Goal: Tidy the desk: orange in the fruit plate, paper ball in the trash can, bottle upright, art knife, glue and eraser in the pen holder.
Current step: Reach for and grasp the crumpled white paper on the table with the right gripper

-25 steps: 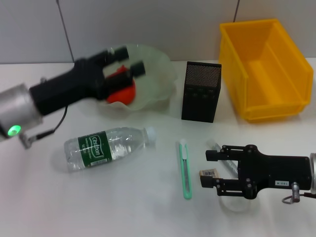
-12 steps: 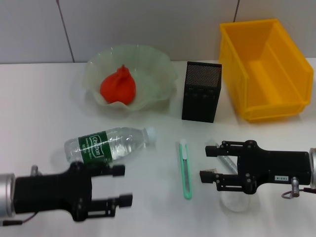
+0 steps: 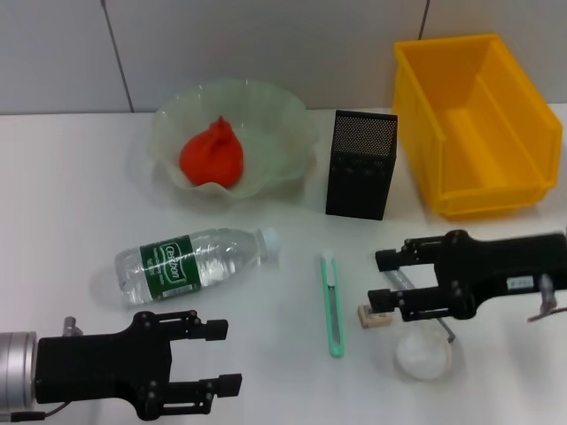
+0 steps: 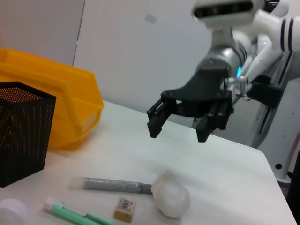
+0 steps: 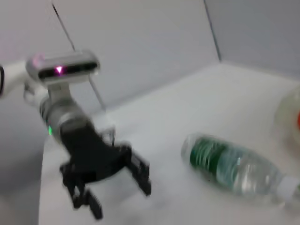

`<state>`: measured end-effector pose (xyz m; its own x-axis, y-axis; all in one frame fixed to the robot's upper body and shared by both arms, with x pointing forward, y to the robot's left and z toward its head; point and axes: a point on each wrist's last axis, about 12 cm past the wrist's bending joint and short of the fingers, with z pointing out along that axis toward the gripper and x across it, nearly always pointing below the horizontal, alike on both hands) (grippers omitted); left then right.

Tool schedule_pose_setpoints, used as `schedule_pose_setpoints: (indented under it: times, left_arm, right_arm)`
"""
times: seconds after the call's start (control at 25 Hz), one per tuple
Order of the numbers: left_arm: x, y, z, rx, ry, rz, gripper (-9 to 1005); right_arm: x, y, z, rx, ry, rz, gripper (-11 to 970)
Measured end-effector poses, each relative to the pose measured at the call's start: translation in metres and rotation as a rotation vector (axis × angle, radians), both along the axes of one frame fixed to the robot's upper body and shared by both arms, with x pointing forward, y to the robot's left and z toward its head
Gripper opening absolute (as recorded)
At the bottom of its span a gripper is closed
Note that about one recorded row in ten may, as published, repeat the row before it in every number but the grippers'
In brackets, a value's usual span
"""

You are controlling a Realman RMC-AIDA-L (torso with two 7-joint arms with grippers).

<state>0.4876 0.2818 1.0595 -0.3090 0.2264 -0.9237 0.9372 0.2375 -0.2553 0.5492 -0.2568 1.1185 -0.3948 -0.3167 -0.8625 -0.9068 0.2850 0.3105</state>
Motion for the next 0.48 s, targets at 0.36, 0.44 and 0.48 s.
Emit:
schedule_pose_setpoints:
  times: [0.36, 0.44, 0.48]
  left_arm:
    - [0.001, -0.002, 0.0, 0.002, -0.009, -0.006, 719]
    - [0.001, -0.002, 0.0, 0.001, -0.008, -0.005, 719]
    - [0.001, -0.002, 0.0, 0.001, -0.008, -0.005, 719]
  right_arm:
    - [0.036, 0.036, 0.064, -0.537, 0.083, 0.178, 689]
    - [0.039, 0.048, 0.067, -0.634, 0.067, 0.21, 689]
    - [0.04, 0.055, 0.067, -0.678, 0.059, 0.227, 689]
